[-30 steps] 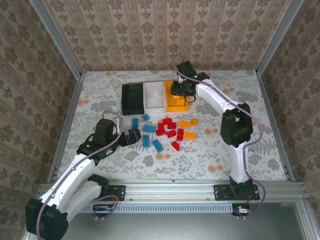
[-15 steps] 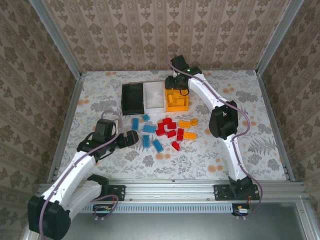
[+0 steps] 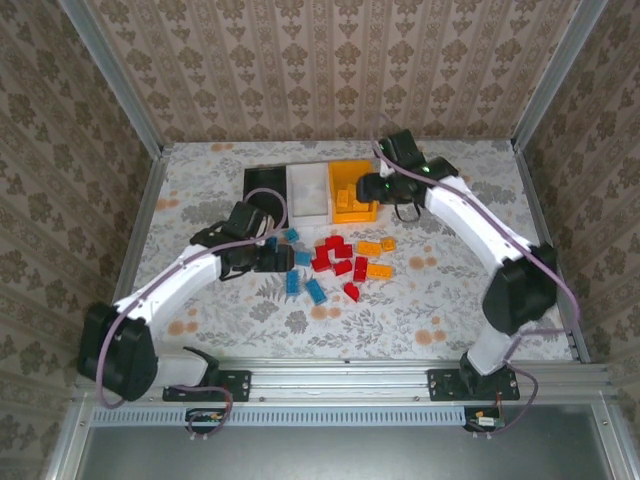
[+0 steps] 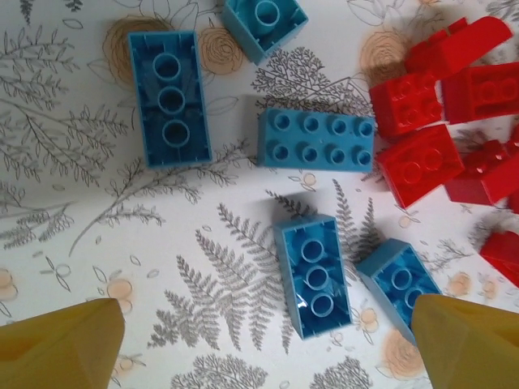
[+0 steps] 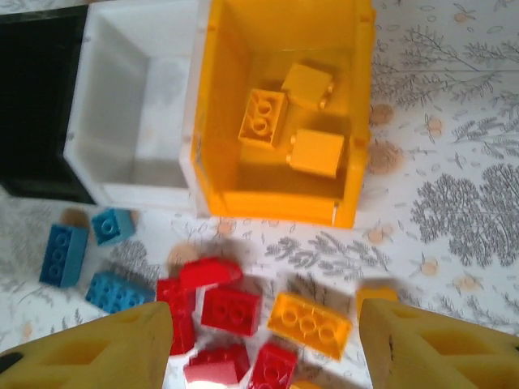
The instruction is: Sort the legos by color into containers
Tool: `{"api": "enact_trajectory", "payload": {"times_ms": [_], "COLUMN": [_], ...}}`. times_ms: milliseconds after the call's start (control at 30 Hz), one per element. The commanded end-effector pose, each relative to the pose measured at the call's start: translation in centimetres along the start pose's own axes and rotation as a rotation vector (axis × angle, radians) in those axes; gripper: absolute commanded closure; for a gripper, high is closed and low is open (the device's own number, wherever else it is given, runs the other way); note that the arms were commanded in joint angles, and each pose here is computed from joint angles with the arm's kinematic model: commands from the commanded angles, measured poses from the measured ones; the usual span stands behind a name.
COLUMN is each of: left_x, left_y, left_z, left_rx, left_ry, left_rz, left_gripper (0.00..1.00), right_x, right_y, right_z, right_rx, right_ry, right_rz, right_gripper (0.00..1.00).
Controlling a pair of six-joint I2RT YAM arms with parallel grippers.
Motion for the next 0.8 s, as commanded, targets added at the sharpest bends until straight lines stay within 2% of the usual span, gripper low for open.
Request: {"api": "enact_trajectory", "payload": {"times_ms": [0,133,267,467,767], "left_x": [-1.0,-2.7,-3.9,-5.8,-8.4], "left_y": [0.9,0.7,1.2,2.5,3.4], "left_z": [-0.9,-2.1,-2.9,-4.0,-4.4], "left_rx": [-0.089,-0.118,-0.117,-0.058,-0.062], "left_ry": [0.025,0.052,0.065,0.101,0.147], "left_rz": [-0.11,-0.154,-0.188,-0.182,-0.211], "left_gripper": [0.12,0.2,0.26,0.33,0.43], "right_x": [0.3,1.9,2.4,2.1,1.5], "right_y": [-0.6,-1.4,-2.1,-2.2,-1.8], "right_z": [4.8,9.2,11.8,12.6,12.4], "right_rx": [-0.022,-0.046,-0.091,-0.108,-0.127], "right_ry": [0.058,0.076,0.083,0.094,0.1], "right_rz": [0.007,0.027,0.031,0.025,0.002], "right_gripper": [0.36,0.36,0.36,0.36,0.37]}}
Point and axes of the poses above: each hand's point on the last joint's axis, 136 mm out from that joint toward the fingers, its own x axis back along the fingers, its own y axis along the line the jaws close on, z = x × y, the point moved 2 cm from there along x, back along the fingers, and after that the axes turned 14 degrees about x, right-handed, at the moved point
